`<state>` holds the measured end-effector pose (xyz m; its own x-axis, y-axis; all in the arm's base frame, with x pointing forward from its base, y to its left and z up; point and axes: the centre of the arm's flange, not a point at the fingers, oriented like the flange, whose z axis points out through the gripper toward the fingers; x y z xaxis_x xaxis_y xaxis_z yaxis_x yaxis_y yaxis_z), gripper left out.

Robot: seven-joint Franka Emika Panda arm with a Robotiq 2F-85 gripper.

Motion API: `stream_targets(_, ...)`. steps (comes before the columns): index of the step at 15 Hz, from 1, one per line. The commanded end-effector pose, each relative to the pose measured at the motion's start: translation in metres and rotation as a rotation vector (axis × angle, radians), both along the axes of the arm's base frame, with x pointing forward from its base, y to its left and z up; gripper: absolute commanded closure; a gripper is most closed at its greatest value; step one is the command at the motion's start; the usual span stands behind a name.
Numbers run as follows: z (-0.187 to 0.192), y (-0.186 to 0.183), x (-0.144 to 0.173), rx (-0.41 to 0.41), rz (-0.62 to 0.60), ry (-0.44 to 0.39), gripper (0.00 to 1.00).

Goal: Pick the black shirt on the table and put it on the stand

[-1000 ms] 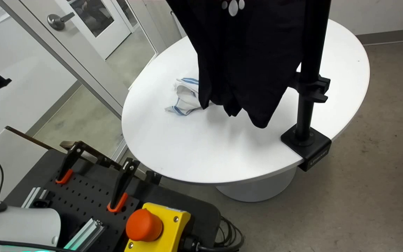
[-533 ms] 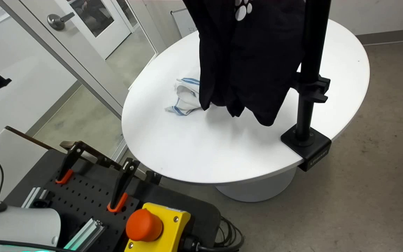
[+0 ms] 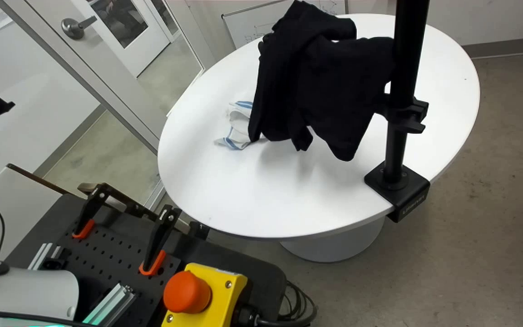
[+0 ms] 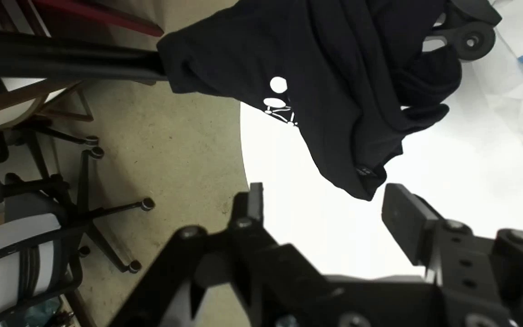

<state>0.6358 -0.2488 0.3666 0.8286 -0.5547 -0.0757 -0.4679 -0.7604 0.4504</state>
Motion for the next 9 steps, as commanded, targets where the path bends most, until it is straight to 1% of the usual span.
stream_targets(1, 0.005, 0.001, 0.022, -0.012, -0.020, 0.022, 0.02)
stream_targets(2, 0.006, 0.002, 0.023, -0.011, -0.018, 0.022, 0.00)
stream_targets(4, 0.010, 0.006, 0.023, -0.001, -0.010, 0.015, 0.00)
stream_targets(6, 0.018, 0.012, 0.020, 0.026, 0.011, -0.006, 0.00)
stream_targets(8, 0.028, 0.021, 0.014, 0.066, 0.041, -0.032, 0.00)
stream_targets(9, 0.034, 0.027, 0.011, 0.105, 0.076, -0.058, 0.00)
